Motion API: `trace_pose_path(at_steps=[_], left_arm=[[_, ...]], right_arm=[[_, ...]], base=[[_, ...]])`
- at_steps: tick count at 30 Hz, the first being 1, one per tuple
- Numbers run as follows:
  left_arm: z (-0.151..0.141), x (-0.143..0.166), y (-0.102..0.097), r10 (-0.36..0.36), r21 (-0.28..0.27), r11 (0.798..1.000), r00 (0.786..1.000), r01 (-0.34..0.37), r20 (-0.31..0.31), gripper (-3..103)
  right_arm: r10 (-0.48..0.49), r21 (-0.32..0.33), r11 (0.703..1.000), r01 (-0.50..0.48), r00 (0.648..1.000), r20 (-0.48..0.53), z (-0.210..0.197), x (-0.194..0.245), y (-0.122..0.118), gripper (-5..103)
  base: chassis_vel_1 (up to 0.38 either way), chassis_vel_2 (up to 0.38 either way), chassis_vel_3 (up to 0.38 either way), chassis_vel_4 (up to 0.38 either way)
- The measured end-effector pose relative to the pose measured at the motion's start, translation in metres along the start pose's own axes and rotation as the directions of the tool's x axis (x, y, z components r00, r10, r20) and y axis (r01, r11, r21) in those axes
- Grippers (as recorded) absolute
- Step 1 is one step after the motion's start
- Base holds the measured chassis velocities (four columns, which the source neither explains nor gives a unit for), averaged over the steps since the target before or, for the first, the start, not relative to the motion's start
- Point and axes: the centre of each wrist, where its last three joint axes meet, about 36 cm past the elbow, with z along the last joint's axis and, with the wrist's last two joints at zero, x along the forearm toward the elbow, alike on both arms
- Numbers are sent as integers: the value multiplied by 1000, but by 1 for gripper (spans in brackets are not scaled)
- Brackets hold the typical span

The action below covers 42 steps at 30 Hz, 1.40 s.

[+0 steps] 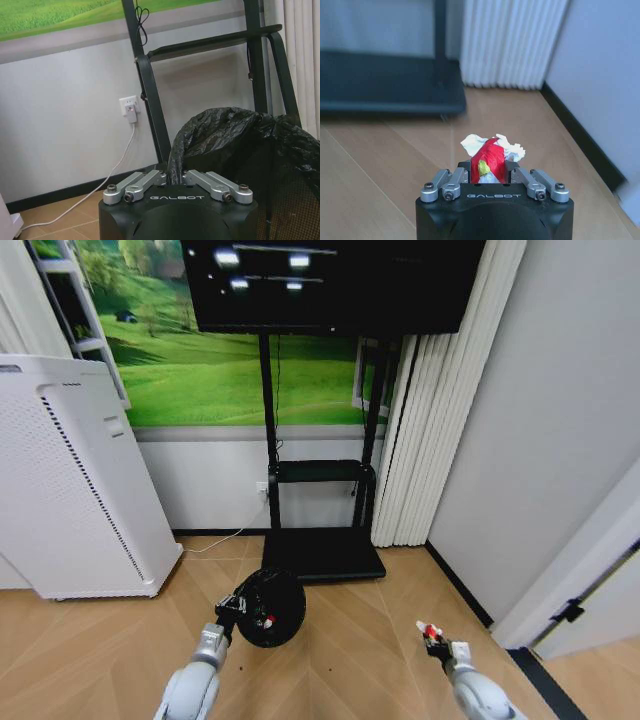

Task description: Pick up the trash bin and place the garbage on the floor into it.

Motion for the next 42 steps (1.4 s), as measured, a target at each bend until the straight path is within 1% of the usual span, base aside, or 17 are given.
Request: trace_pose_path(at_steps=[3,5,7,8,11,12,13,14,16,17,19,20,22,27,34,35,42], left_arm=[[0,3,-2,2,1,1000,1000,-2,-2,6],[0,3,-2,2,-1,1000,1000,-2,-1,6],[-1,3,-3,4,-15,1000,1000,-4,8,6],[-1,3,-3,4,-15,1000,1000,-4,8,6],[-3,2,-4,9,-16,1000,1000,-9,15,6],[-3,2,-4,9,-16,1000,1000,-9,15,6],[-4,0,-5,7,-13,1000,1000,-6,19,6],[-4,0,-5,7,-13,1000,1000,-6,19,6],[-5,-2,-6,3,-4,1000,1000,-3,25,6],[-5,-2,-6,3,-4,1000,1000,-3,25,6],[-9,-8,-9,2,9,1000,999,-2,35,6],[-9,-8,-9,2,9,1000,999,-2,35,6],[-14,-15,-16,13,21,1000,999,-14,43,6],[-13,-19,-27,39,32,999,998,-41,39,6],[-9,-28,-54,96,39,994,995,-97,30,6],[-10,-34,-62,110,41,993,993,-111,33,6],[-7,-42,-69,121,43,992,992,-122,25,6]], right_arm=[[-124,60,992,116,979,160,-25,24,13,33],[-153,76,987,141,971,186,-29,28,16,33],[-269,152,960,233,918,290,-36,39,25,33],[-269,152,960,233,918,290,-36,39,25,33],[-415,253,908,335,810,414,-40,44,31,33],[-415,253,908,335,810,414,-40,44,31,33],[-500,305,865,398,737,456,-43,46,32,33],[-500,305,865,398,737,456,-43,46,32,33],[-604,379,797,470,633,484,-46,47,31,33],[-604,379,797,470,633,484,-46,47,31,33],[-670,431,742,513,555,493,-48,44,34,33],[-670,431,742,513,555,493,-48,44,34,33],[-705,457,708,538,512,490,-45,37,40,33],[-728,465,684,562,494,474,-37,29,53,33],[-758,482,651,587,479,442,-20,8,81,33],[-765,483,643,595,468,443,-19,0,92,33],[-768,484,639,598,455,451,-23,-18,115,33]], base=[[0,0,0,0],[0,0,0,0],[0,0,0,0],[0,0,0,0],[0,0,0,0],[0,0,0,0],[0,0,0,0],[0,0,0,0],[0,0,0,0],[0,0,0,0],[0,0,0,0],[0,0,0,0],[0,0,0,0],[0,0,0,0],[0,0,0,0],[0,0,0,0],[0,0,0,0]])
